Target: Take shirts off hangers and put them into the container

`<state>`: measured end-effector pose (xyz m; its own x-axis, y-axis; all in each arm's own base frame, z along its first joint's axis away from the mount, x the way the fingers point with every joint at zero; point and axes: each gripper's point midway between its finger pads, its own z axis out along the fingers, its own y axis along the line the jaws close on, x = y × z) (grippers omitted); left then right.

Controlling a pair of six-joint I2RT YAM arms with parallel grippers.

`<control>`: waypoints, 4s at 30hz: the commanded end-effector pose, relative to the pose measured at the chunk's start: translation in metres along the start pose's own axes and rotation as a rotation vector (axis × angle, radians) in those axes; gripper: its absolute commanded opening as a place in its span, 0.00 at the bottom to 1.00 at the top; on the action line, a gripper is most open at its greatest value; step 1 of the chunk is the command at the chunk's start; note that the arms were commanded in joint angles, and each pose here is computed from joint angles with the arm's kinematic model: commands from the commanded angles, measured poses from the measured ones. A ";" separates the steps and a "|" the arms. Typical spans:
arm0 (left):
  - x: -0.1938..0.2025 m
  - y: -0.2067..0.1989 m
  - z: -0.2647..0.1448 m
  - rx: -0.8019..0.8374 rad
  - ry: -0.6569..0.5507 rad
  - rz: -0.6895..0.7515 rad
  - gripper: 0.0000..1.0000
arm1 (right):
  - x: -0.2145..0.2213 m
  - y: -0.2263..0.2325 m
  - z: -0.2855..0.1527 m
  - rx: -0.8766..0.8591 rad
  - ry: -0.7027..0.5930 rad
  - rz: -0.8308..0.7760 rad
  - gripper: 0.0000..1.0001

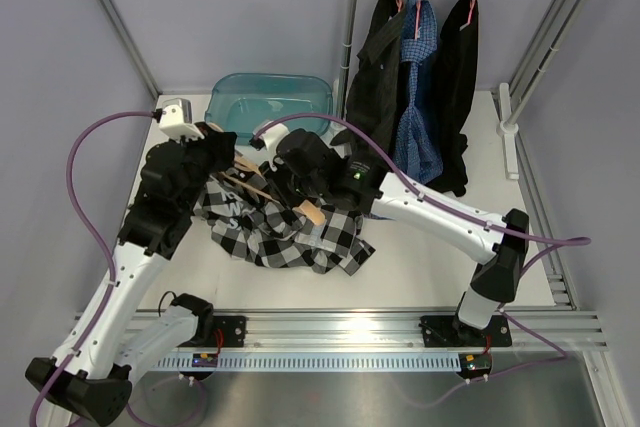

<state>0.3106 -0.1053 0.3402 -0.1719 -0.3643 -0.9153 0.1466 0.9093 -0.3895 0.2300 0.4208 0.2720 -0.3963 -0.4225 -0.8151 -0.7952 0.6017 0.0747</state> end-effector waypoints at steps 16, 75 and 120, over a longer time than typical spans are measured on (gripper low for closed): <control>-0.059 -0.012 -0.033 0.040 -0.181 0.048 0.99 | 0.018 -0.022 -0.078 0.066 -0.135 0.068 0.00; -0.040 0.053 -0.055 -0.227 -0.202 0.132 0.99 | 0.017 -0.275 -0.342 1.022 -0.493 0.299 0.00; -0.035 0.065 -0.049 -0.289 -0.183 0.195 0.99 | -0.011 -0.493 -0.325 0.982 -0.413 0.424 0.00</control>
<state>0.2766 -0.0277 0.3412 -0.0292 -0.1845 -0.9824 -0.1097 0.9775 -0.1803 0.4778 -0.0932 0.4062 -0.2830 0.1113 -0.9526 0.1654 0.9840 0.0658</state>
